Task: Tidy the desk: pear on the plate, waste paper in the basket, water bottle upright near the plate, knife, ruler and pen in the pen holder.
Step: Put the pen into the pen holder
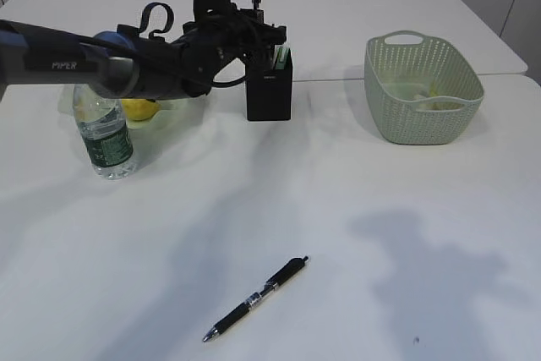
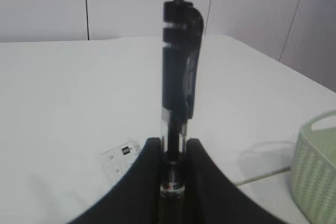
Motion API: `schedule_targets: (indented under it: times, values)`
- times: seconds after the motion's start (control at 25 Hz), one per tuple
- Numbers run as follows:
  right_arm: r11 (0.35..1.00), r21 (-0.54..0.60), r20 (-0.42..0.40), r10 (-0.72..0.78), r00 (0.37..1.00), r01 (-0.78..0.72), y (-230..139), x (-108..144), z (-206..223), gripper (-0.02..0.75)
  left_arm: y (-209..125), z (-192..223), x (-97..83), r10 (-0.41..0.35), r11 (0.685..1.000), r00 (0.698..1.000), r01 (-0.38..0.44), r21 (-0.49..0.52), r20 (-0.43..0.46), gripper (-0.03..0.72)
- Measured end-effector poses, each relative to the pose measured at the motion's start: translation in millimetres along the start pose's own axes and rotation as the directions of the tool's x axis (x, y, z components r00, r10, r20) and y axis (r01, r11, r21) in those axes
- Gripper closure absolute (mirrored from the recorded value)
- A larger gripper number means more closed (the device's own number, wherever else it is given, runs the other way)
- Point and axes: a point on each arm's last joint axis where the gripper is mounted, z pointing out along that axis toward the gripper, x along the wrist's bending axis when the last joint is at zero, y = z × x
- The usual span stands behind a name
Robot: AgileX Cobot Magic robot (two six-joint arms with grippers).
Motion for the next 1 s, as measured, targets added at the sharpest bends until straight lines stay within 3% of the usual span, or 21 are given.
schedule_targets:
  times: [0.2,0.6,1.0]
  values:
    - [1.0,0.0,0.0,0.0,1.0,0.0,0.0,0.0,0.0,0.423,0.3,1.1,8.0,-0.004,1.0,1.0,0.004,0.013,-0.012,0.626]
    - [1.0,0.0,0.0,0.0,1.0,0.0,0.0,0.0,0.0,0.423,-4.5,2.6,6.5,0.012,1.0,1.0,-0.012,0.027,0.009,0.626]
    - [1.0,0.0,0.0,0.0,1.0,0.0,0.0,0.0,0.0,0.423,-18.0,9.9,4.2,0.036,0.993,0.999,-0.04,0.11,0.037,0.626]
